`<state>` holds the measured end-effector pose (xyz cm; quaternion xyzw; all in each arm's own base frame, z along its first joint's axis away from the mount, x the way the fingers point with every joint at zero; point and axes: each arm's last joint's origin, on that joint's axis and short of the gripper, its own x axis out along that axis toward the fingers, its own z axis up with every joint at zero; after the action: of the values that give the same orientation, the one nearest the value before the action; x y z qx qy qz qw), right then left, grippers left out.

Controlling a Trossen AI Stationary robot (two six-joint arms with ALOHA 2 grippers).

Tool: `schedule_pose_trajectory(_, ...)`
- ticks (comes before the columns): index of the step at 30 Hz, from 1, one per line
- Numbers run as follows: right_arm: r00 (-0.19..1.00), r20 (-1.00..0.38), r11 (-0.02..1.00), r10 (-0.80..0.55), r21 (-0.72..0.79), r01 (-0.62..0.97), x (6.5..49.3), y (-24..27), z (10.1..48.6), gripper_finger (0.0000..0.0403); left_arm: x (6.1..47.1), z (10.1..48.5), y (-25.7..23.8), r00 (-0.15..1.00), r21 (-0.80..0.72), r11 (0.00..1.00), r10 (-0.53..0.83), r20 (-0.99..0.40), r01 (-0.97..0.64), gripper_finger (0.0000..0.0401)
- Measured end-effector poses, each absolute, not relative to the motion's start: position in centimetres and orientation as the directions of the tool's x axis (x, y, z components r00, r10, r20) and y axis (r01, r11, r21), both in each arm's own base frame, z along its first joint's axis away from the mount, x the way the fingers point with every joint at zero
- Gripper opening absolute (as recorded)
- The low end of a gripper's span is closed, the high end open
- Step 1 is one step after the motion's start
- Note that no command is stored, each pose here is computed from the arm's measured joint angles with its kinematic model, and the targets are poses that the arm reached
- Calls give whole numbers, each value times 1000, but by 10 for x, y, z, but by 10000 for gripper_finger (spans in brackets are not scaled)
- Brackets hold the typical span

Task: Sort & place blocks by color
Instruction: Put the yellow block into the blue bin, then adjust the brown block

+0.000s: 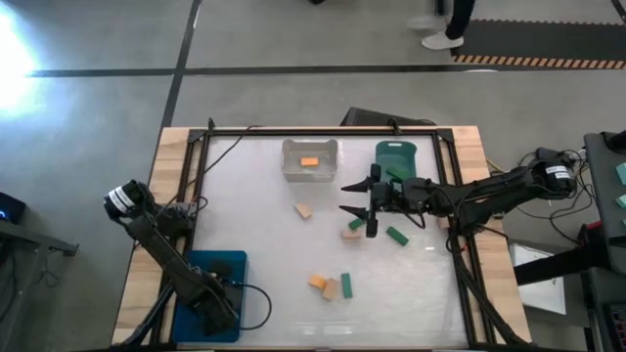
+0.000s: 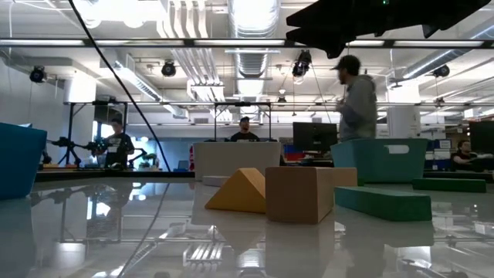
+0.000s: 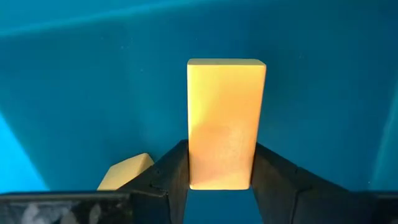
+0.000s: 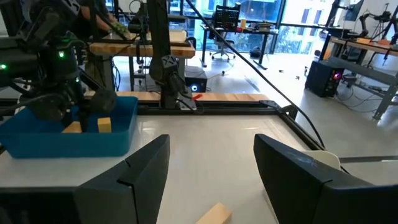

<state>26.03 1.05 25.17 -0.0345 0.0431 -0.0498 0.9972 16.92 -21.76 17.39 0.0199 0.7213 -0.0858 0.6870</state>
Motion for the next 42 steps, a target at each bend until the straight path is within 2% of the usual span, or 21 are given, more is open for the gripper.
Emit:
schedule_pose_trajectory(11,991,-83,993,-102,-65,97,260,11,252,224,168,178,-216,-76,-79,986,-69,-995,144,194)
schedule_pose_trajectory(16,991,-84,995,-102,-30,100,260,11,252,224,168,197,-215,-124,-60,989,-44,-991,134,200)
schedule_pose_trajectory(20,991,-84,994,-102,31,105,260,11,251,224,177,221,-212,-106,-41,993,-29,-994,109,200)
schedule_pose_trajectory(24,991,-88,990,-101,85,109,260,11,251,224,192,243,-205,23,18,997,16,-1000,73,200)
schedule_pose_trajectory(28,981,-164,988,-102,98,119,262,11,250,224,205,265,-191,241,135,988,114,-964,71,200)
schedule_pose_trajectory(35,900,-422,991,-104,34,130,263,11,256,224,214,298,-159,553,456,890,377,-743,6,201)
schedule_pose_trajectory(38,838,-536,992,-108,-9,122,258,11,255,224,217,309,-146,623,568,819,486,-613,-80,201)
schedule_pose_trajectory(42,750,-652,993,-113,-38,116,251,10,248,224,221,320,-129,637,642,752,571,-518,-152,201)
